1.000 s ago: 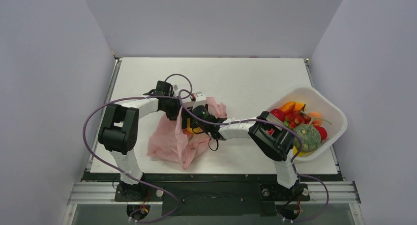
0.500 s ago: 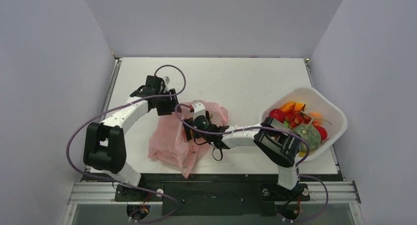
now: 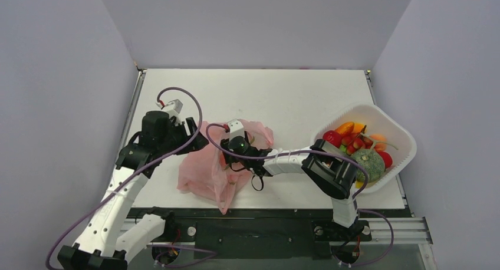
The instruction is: Take the fake fruits out of the plastic bag
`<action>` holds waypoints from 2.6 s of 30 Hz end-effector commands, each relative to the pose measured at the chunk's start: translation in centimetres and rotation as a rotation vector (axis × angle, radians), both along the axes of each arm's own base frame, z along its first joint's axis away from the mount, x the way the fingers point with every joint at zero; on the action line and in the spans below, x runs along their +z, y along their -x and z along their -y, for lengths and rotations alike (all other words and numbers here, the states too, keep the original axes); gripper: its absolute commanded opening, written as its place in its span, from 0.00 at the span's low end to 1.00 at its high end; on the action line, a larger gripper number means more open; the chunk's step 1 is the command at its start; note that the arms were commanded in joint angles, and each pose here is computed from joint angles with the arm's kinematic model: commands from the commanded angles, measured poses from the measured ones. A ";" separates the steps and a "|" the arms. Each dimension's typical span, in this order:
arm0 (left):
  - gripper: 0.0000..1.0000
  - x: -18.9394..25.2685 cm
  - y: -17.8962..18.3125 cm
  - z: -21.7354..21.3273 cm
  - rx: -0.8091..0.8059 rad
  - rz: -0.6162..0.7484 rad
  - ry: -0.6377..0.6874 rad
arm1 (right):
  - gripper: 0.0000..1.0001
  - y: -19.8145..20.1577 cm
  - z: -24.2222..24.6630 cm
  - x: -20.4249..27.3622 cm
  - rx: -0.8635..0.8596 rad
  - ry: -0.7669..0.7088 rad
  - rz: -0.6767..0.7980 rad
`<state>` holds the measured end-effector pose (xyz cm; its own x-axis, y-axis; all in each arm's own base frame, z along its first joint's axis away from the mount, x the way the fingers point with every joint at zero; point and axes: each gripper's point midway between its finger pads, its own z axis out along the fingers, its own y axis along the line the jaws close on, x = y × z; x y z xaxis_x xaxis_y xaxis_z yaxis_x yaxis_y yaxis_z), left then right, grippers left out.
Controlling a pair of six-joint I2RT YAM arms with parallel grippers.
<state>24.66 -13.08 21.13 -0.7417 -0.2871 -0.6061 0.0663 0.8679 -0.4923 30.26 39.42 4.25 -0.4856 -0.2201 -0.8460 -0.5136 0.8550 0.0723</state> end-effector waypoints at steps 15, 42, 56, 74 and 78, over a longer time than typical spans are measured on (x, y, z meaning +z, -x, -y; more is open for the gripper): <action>0.64 -0.4 4.6 -1.2 -0.093 0.157 -0.013 | 0.00 3.7 6.4 6.7 -0.089 0.026 0.000; 0.66 -0.1 5.3 -0.4 -0.134 0.191 -0.004 | 0.00 5.2 38.5 20.5 -0.982 -0.051 0.191; 0.66 0.2 6.2 0.2 -0.154 0.213 -0.015 | 0.15 5.5 41.5 11.6 -1.130 -0.015 -0.076; 0.65 -1.0 5.7 0.3 -0.147 0.147 -0.044 | 0.82 4.8 40.0 15.9 -0.973 -0.047 0.024; 0.65 -1.0 5.3 0.0 -0.116 0.137 -0.058 | 0.80 4.2 35.9 17.9 -0.795 -0.067 0.081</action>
<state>18.49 -13.21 18.81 -0.7120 -0.1401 -0.6880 0.2411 0.8716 -0.4269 24.76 -0.09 18.71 -0.4629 0.2916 -0.8371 0.4001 0.9114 0.0963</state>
